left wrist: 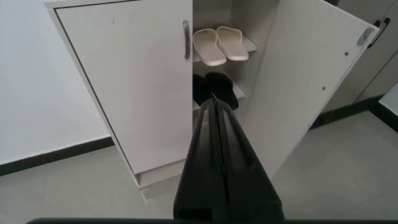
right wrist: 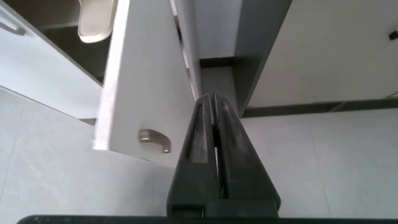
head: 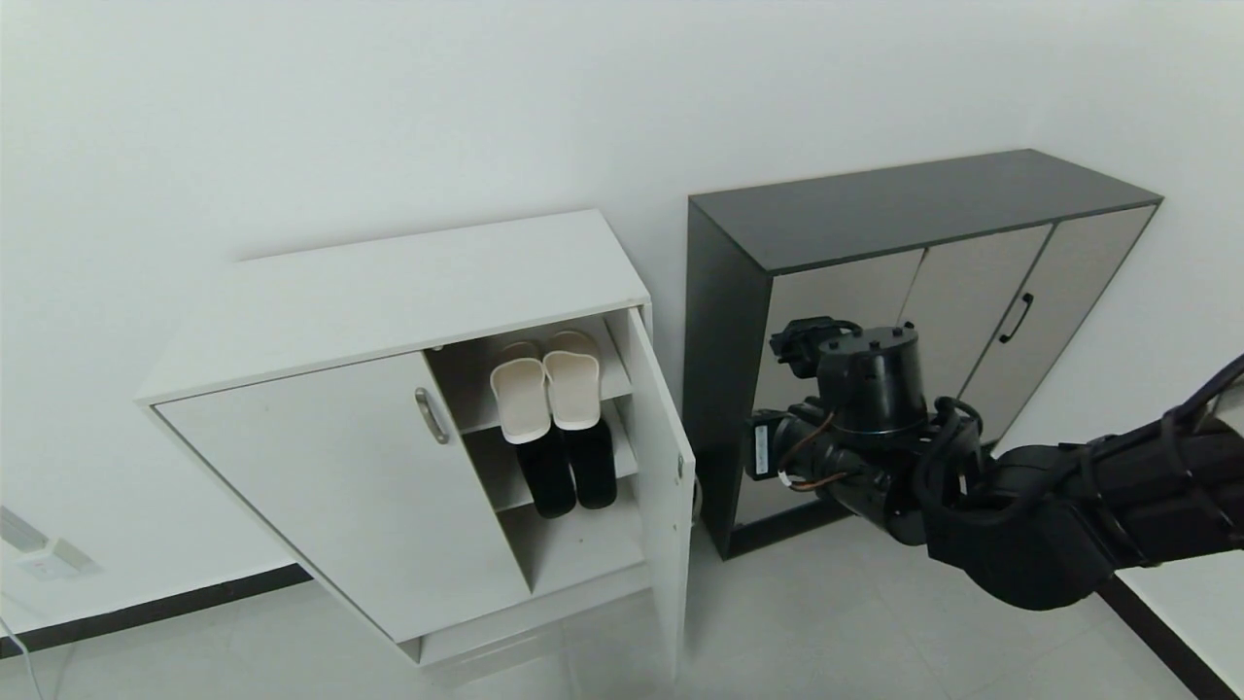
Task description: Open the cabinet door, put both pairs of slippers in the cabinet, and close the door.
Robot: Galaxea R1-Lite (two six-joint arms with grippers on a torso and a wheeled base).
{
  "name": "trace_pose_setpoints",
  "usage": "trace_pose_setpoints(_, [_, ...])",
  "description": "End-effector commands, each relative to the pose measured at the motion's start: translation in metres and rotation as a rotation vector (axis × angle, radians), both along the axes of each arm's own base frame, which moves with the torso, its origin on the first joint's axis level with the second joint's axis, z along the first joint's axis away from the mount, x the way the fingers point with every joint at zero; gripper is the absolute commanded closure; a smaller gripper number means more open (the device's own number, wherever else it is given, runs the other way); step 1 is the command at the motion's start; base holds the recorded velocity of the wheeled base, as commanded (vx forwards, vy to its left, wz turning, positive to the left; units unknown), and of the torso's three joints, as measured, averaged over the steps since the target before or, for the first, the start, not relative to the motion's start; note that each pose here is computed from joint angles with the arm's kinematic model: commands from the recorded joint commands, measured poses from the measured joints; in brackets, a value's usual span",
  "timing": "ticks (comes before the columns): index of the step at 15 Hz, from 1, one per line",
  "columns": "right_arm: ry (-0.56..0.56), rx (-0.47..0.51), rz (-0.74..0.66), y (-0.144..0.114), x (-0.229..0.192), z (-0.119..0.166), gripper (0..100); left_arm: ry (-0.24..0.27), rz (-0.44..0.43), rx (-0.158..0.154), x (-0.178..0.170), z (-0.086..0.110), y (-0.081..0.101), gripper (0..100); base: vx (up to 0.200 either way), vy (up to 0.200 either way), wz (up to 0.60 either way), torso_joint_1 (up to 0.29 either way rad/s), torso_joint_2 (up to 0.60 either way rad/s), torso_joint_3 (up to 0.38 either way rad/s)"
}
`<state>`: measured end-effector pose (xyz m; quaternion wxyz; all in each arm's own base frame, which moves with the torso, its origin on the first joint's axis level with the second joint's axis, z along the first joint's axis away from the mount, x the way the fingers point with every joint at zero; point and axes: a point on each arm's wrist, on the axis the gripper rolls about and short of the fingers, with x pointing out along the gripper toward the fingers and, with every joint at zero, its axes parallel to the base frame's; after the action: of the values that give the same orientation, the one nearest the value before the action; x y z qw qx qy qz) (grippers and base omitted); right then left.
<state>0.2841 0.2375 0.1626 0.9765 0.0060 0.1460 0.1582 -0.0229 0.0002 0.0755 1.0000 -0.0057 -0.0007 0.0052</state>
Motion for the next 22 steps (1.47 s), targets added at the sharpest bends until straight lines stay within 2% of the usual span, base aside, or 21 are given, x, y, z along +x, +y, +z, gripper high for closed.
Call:
trace_pose_setpoints(1, [0.017, 0.000, 0.009, 0.013, 0.007, -0.017, 100, 0.000, 0.000, -0.001, 0.000, 0.000, 0.000, 100, 0.000, 0.000, 0.00, 0.000, 0.00, 0.000])
trace_pose_setpoints(6, [-0.003, 0.072, 0.068, 0.044, 0.001, -0.029, 100, 0.001, 0.000, -0.001, 0.000, 0.000, 0.000, 100, 0.000, 0.000, 0.00, 0.000, 0.00, 0.000])
trace_pose_setpoints(7, [-0.003, 0.081, 0.075, 0.047, -0.001, -0.028, 100, 0.001, 0.000, -0.001, 0.000, 0.000, 0.000, 100, 0.000, 0.000, 0.00, 0.000, 0.00, 0.000])
trace_pose_setpoints(9, [-0.004, 0.171, 0.136, 0.052, -0.012, -0.013, 100, 0.000, 0.000, -0.001, 0.000, 0.000, 0.000, 100, 0.000, 0.000, 0.00, 0.000, 0.00, 0.000])
trace_pose_setpoints(11, [-0.011, 0.179, 0.151, 0.044, -0.018, -0.003, 100, 0.001, 0.000, -0.001, 0.000, 0.000, 0.000, 100, 0.000, 0.000, 0.00, 0.000, 0.00, 0.000])
trace_pose_setpoints(14, [-0.080, 0.055, 0.098, 0.005, -0.012, 0.009, 100, 0.001, 0.000, -0.002, 0.000, 0.000, 0.000, 100, 0.000, 0.000, 0.00, 0.000, 0.00, 0.000])
trace_pose_setpoints(16, [-0.107, 0.045, 0.074, -0.009, -0.011, 0.019, 100, 0.001, 0.000, -0.002, 0.000, 0.000, 0.000, 100, 0.000, 0.000, 0.00, 0.000, 0.00, 0.000])
trace_pose_setpoints(19, [-0.119, 0.030, 0.080, -0.010, -0.014, 0.021, 100, 0.000, 0.002, -0.004, 0.000, 0.000, 0.000, 100, 0.000, 0.000, 0.00, 0.000, 0.00, 0.000])
trace_pose_setpoints(22, [-0.112, 0.025, 0.093, -0.007, -0.016, 0.019, 100, 0.000, 0.002, -0.004, 0.000, 0.000, 0.000, 100, 0.000, 0.000, 0.60, -0.001, 0.00, 0.002])
